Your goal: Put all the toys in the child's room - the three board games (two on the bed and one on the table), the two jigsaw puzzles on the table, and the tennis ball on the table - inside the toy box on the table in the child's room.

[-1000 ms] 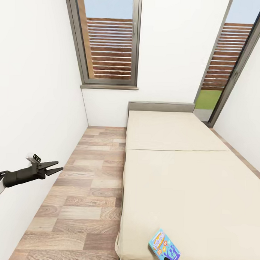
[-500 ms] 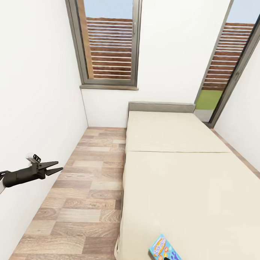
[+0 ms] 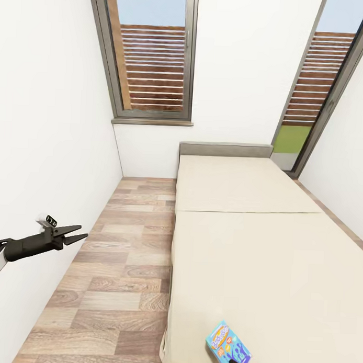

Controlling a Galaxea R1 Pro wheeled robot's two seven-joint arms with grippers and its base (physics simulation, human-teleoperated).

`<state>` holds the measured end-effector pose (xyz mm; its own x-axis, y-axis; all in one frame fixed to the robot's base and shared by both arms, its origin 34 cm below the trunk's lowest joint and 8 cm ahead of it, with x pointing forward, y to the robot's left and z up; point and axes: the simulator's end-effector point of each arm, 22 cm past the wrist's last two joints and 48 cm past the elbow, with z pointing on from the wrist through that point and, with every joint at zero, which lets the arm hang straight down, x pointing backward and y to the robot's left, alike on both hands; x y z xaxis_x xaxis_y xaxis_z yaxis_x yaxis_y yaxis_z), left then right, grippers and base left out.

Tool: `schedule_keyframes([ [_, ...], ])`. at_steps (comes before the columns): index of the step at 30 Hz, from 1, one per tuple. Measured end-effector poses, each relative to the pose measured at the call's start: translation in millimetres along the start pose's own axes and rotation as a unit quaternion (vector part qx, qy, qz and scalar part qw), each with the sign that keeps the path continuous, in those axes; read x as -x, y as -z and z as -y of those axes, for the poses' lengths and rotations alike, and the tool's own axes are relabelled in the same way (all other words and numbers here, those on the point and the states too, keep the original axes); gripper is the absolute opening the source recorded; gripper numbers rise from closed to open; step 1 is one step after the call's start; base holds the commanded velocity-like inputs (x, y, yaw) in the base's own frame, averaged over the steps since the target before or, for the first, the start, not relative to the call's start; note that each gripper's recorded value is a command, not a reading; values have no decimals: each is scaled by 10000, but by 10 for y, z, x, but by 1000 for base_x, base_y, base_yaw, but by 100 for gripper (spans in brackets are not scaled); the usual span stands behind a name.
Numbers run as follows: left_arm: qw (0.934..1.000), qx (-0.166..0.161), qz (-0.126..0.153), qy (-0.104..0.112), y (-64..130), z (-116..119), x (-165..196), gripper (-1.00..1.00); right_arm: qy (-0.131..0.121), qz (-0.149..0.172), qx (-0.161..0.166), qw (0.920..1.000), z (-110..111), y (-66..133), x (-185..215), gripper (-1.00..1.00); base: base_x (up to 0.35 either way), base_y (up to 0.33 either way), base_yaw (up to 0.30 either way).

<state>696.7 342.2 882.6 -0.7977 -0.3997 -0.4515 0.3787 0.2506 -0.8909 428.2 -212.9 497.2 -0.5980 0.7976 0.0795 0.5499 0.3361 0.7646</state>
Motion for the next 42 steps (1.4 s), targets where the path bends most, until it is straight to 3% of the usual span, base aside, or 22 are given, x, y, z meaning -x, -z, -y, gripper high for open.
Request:
schedule_keyframes([
  [7,10000,1,0,0,2,0,1,100,-2,-1,0,10000,1,1,-1,-100,0,0,0],
  [37,10000,-4,-7,12,7,438,235,100,13,9,21,10000,-417,301,-24,-100,0,0,0],
  [39,10000,-4,-7,12,9,466,249,100,123,100,144,9998,-567,294,84,-100,0,0,0],
  [42,10000,-4,-6,12,12,509,270,100,473,270,566,9969,-1084,184,254,-100,0,0,0],
])
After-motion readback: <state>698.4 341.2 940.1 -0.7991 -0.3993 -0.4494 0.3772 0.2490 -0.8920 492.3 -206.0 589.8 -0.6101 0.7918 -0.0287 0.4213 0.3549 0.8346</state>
